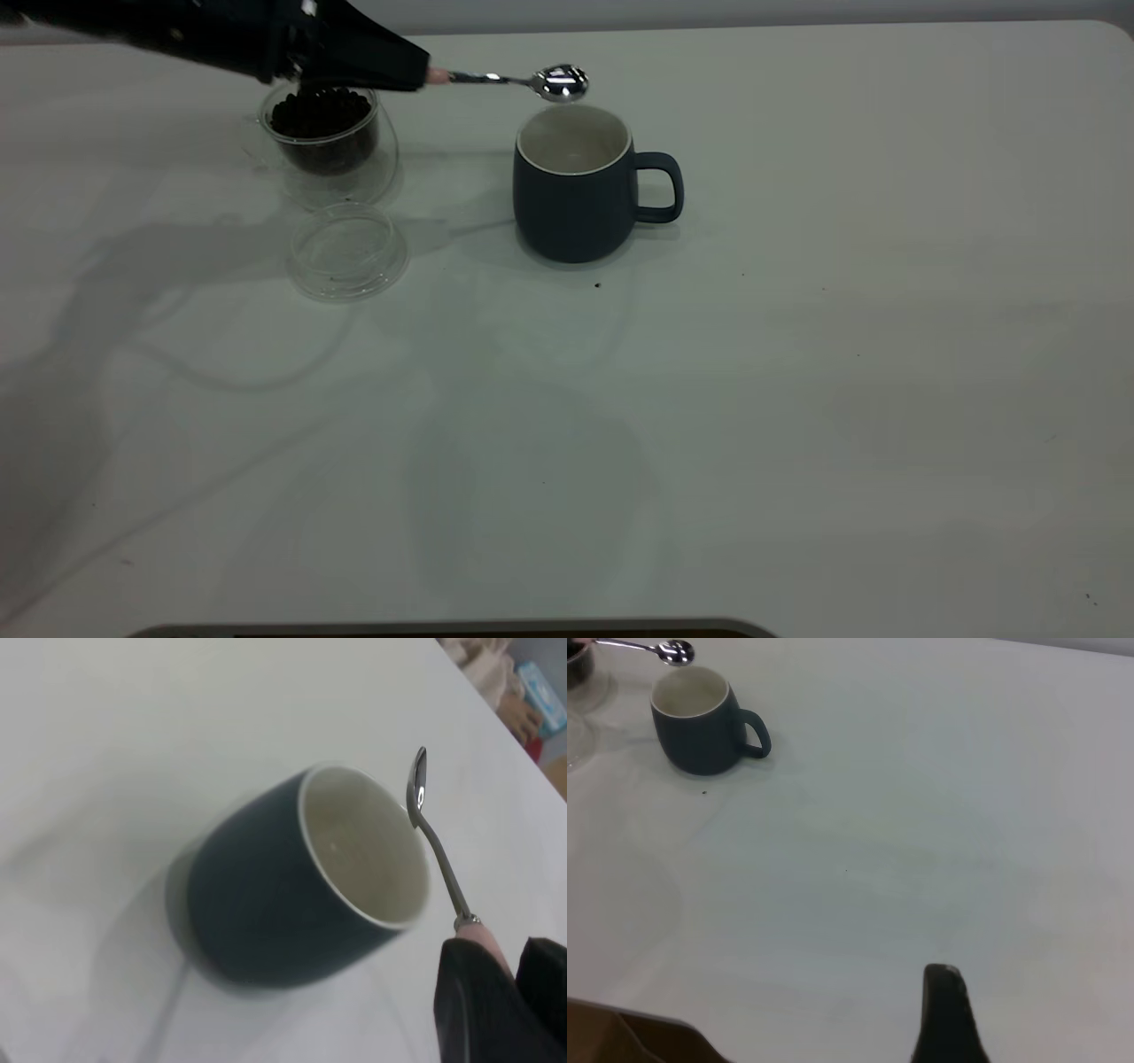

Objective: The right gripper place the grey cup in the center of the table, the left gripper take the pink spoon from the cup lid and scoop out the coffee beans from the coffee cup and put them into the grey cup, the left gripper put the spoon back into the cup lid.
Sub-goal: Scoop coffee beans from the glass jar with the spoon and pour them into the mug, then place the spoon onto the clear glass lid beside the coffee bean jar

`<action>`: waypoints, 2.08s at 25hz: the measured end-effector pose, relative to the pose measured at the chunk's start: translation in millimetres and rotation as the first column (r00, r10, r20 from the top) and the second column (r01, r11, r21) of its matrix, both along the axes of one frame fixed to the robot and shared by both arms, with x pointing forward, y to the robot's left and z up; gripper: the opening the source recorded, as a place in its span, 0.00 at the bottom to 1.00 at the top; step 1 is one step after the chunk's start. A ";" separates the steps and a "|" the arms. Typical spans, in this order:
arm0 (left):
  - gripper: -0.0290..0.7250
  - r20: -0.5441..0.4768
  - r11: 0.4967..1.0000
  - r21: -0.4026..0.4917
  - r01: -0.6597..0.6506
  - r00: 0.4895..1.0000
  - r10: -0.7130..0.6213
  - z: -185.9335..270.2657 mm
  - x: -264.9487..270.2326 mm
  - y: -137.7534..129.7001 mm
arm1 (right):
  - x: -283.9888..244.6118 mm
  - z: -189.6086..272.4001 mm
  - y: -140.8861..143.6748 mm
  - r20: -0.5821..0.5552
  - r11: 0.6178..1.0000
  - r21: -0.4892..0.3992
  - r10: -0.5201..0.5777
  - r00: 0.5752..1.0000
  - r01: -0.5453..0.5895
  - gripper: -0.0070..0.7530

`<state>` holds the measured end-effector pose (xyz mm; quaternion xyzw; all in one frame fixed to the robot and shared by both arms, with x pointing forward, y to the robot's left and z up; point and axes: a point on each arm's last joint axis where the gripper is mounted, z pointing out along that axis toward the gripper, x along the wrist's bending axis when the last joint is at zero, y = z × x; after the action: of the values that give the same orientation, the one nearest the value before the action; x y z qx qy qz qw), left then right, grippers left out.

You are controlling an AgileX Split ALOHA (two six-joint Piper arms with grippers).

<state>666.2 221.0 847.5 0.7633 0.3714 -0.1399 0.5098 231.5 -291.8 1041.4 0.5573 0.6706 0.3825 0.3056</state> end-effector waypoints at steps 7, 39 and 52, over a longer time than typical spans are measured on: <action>0.20 -0.087 1.000 -0.021 0.010 0.996 -0.012 16.7 -4.6 14.7 | 0.0 0.0 0.0 0.000 1.000 0.000 0.000 1.000 0.000 0.73; 0.20 -0.555 0.930 0.116 -0.348 0.754 0.352 -64.5 -31.1 154.4 | 0.0 0.0 0.1 0.000 1.000 0.001 0.000 1.000 0.000 0.73; 0.20 -0.603 0.944 0.090 -0.317 0.737 0.305 -92.6 -33.8 129.7 | 0.0 0.0 0.1 0.000 1.000 0.001 0.000 1.000 0.000 0.73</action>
<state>632.4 350.7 754.9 0.5997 0.6363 -0.2946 0.3857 231.5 -291.7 1041.4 0.5574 0.6706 0.3827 0.3052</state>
